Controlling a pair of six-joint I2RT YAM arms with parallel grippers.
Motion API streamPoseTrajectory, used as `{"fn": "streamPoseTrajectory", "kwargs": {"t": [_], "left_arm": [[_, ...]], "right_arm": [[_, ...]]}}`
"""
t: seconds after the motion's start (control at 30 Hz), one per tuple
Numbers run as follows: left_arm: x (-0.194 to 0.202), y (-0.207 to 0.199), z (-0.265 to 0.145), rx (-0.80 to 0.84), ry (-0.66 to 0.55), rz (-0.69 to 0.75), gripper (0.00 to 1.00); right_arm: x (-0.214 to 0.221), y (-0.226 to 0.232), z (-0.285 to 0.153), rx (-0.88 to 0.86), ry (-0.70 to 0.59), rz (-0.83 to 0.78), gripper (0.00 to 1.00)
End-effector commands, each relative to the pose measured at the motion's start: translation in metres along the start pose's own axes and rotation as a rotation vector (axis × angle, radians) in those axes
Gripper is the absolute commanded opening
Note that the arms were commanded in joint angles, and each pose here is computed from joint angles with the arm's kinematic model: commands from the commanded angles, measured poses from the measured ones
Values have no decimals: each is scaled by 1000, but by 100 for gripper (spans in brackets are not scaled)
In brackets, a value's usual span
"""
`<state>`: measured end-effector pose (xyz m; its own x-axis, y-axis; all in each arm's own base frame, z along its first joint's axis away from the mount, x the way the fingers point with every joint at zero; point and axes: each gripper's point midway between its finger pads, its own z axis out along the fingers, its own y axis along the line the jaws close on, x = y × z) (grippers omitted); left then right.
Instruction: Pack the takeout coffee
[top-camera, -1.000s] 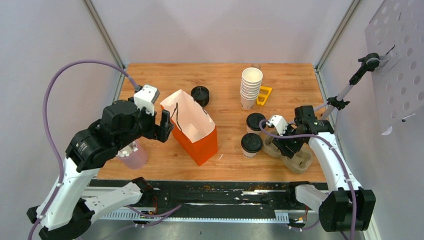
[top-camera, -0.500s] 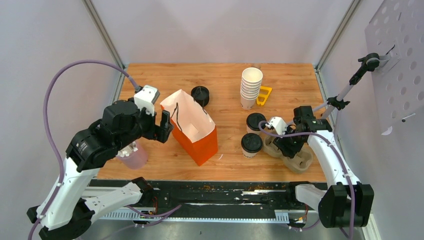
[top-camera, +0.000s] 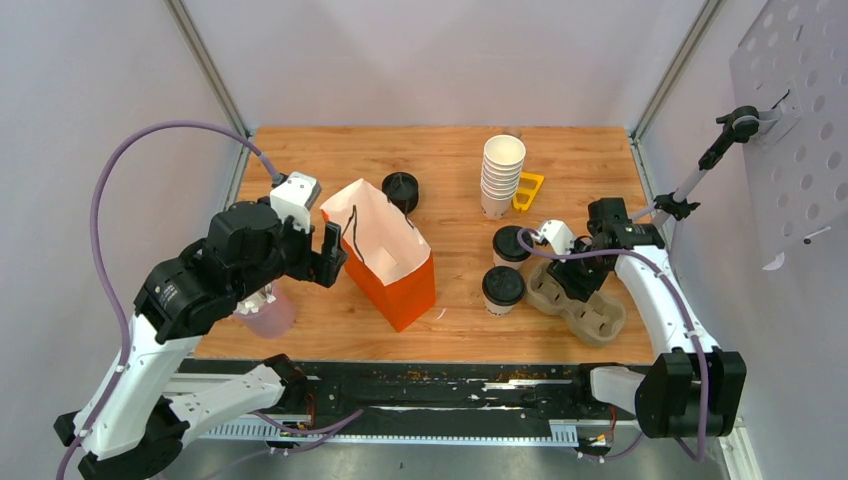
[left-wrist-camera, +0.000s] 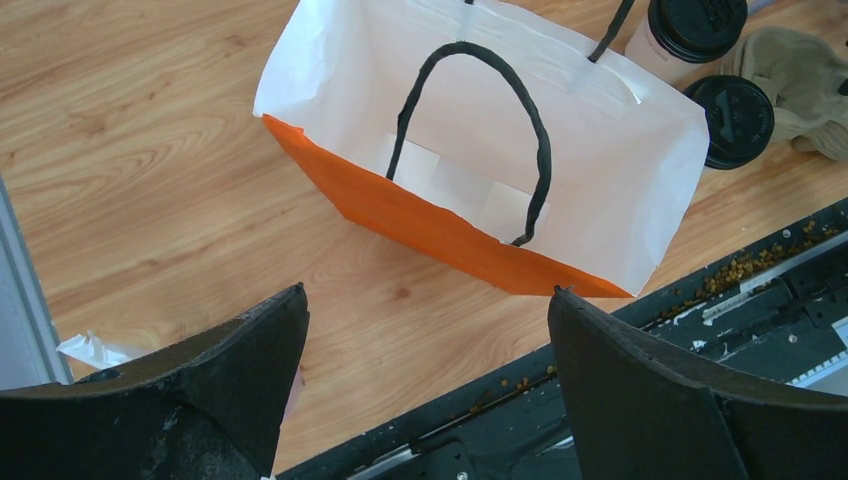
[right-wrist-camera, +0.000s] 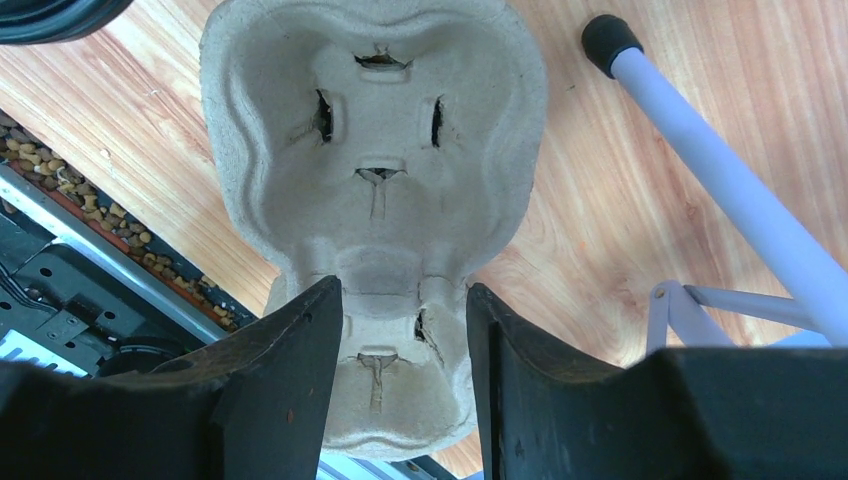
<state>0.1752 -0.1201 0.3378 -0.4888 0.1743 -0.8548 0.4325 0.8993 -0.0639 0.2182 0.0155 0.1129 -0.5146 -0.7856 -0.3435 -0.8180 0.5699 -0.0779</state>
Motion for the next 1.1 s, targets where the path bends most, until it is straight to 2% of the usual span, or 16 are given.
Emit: {"fn": "streamPoseTrajectory", "kwargs": {"t": [0.0, 0.77, 1.07], "left_arm": [[-8, 0, -3, 1, -29, -7, 96], [-9, 2, -3, -9, -32, -7, 97], [-8, 4, -3, -18, -29, -2, 97]], "right_arm": [[-1, -2, 3, 2, -15, -13, 49], [10, 4, 16, -19, 14, -17, 48], [11, 6, 20, -23, 11, -17, 40]]}}
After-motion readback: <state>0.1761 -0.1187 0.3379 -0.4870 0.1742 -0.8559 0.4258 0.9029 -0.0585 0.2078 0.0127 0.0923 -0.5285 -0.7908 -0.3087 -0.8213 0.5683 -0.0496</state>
